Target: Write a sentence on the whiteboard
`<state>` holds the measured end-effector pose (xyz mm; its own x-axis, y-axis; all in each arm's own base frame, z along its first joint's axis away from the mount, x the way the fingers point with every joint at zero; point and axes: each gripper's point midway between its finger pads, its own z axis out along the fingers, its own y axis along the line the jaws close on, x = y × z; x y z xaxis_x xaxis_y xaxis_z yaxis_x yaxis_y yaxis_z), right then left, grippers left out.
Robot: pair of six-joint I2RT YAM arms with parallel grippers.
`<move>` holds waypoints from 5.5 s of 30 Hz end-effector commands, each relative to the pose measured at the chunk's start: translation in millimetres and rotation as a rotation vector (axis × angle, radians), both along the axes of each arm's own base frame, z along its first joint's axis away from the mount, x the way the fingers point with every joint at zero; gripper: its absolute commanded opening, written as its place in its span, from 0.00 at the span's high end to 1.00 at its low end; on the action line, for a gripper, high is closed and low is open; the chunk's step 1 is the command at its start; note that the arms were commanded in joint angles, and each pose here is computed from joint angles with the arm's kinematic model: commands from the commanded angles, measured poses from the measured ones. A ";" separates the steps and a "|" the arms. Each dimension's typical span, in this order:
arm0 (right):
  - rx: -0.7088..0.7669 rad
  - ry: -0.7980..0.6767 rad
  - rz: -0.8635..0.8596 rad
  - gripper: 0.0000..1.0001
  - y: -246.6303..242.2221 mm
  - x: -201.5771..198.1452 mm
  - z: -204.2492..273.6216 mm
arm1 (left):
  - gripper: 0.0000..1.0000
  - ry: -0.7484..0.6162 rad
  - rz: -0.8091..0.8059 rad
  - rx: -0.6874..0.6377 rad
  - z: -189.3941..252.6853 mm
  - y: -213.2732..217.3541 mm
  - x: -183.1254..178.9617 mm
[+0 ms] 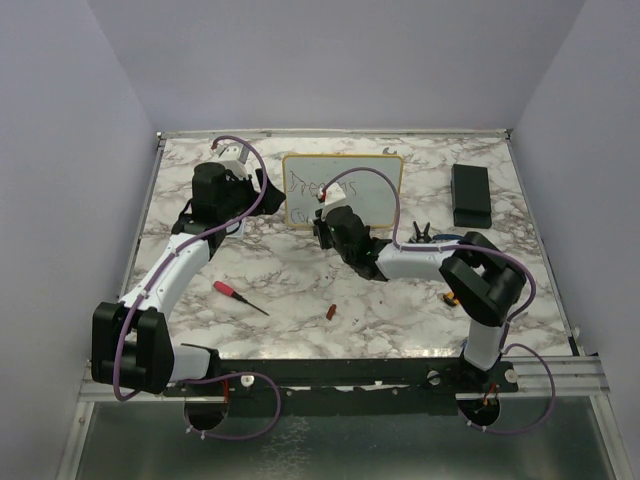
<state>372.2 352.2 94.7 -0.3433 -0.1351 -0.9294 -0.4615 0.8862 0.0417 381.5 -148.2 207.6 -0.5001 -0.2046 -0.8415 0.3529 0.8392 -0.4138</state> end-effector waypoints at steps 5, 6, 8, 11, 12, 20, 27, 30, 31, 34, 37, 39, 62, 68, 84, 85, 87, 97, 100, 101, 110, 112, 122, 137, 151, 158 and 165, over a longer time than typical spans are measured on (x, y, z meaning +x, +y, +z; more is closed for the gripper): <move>0.016 -0.102 -0.092 0.99 -16.6 12.8 35.9 | 0.24 -0.025 -0.022 -0.009 9.0 -3.8 -5.9; 0.019 -0.105 -0.096 0.99 -17.6 12.6 37.2 | 0.24 -0.025 -0.022 -0.009 9.0 -3.7 -5.9; 0.019 -0.108 -0.101 0.99 -19.6 12.1 38.4 | 0.24 -0.024 -0.021 -0.009 8.7 -3.4 -5.8; 0.015 -0.103 -0.103 0.99 -20.7 11.4 36.7 | 0.24 -0.022 -0.024 -0.011 8.3 -4.5 -6.2; 0.011 -0.098 -0.103 0.99 -21.0 11.0 34.6 | 0.24 -0.022 -0.023 -0.011 8.2 -4.1 -6.0; -0.001 -0.026 -0.091 1.00 -24.3 -0.1 9.9 | 0.24 -0.022 -0.024 -0.011 8.4 -4.2 -6.0; -0.007 0.036 -0.070 0.99 -23.8 -9.6 -11.4 | 0.24 -0.020 -0.024 -0.011 7.7 -4.5 -5.9; -0.012 0.045 -0.061 0.99 -21.9 -10.2 -15.7 | 0.24 -0.020 -0.025 -0.011 7.7 -4.7 -6.1; -0.011 0.045 -0.058 0.99 -20.8 -9.9 -15.3 | 0.24 -0.020 -0.025 -0.012 7.7 -4.6 -6.1; -0.016 0.048 -0.051 1.00 -18.9 -9.1 -15.7 | 0.24 -0.019 -0.026 -0.013 7.8 -4.9 -6.3; -0.008 0.036 -0.056 0.99 -18.5 -7.6 -10.8 | 0.24 -0.019 -0.027 -0.013 7.7 -5.1 -6.4; 0.000 0.017 -0.065 0.99 -19.0 -4.8 -2.7 | 0.24 -0.019 -0.026 -0.013 7.7 -4.8 -6.2; -0.002 -0.076 -0.158 0.99 -42.0 7.1 32.8 | 0.24 -0.023 -0.024 -0.012 9.0 -4.4 -6.4; -0.002 -0.024 -0.148 1.00 -42.4 -0.4 15.2 | 0.24 -0.023 -0.025 -0.012 8.8 -4.5 -6.4; -0.022 0.076 -0.130 0.99 -39.3 -10.4 -20.1 | 0.24 -0.027 -0.024 -0.012 10.4 -4.4 -7.1; -0.024 0.082 -0.127 0.99 -39.0 -11.1 -22.3 | 0.24 -0.026 -0.022 -0.012 9.9 -3.9 -6.8; -0.027 0.095 -0.125 0.99 -38.0 -11.9 -25.7 | 0.24 -0.025 -0.025 -0.013 10.0 -4.5 -6.7; -0.027 0.098 -0.132 0.99 -37.7 -10.7 -27.5 | 0.24 -0.031 -0.024 -0.013 12.0 -4.4 -7.4; -0.026 0.087 -0.131 0.99 -36.6 -8.7 -23.0 | 0.24 -0.032 -0.025 -0.013 12.3 -4.5 -7.3; -0.026 0.083 -0.131 0.99 -36.1 -8.0 -21.7 | 0.24 -0.032 -0.024 -0.013 12.2 -4.2 -7.2; -0.003 0.068 -0.104 0.99 -30.7 -8.0 -8.1 | 0.24 -0.035 -0.022 -0.011 12.9 -3.8 -7.5; 0.008 0.067 -0.092 0.99 -28.8 -9.3 -2.8 | 0.24 -0.037 -0.018 -0.009 13.0 -2.8 -7.1; 0.055 0.051 -0.054 0.99 -28.8 -18.4 23.3 | 0.24 -0.032 -0.018 -0.009 11.2 -3.0 -7.1; 0.093 0.022 -0.035 0.99 -40.6 -17.6 46.2 | 0.24 -0.024 -0.012 -0.006 7.7 -2.3 -6.4; 0.141 0.004 -0.011 0.99 -38.9 -1.9 41.2 | 0.24 -0.017 -0.010 0.004 3.5 -1.7 -5.0; 0.122 0.015 -0.039 0.99 -41.1 3.5 33.5 | 0.24 -0.022 -0.010 0.003 5.4 -1.6 -5.3; 0.091 0.045 -0.092 1.00 -54.8 1.6 13.6 | 0.24 -0.019 -0.011 0.002 4.3 -1.6 -5.1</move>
<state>369.1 308.0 120.7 -0.3798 -0.0162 -0.9249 -0.4203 0.8937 0.1570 379.3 -147.7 208.5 -0.4967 -0.2050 -0.8434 0.3543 0.8392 -0.4126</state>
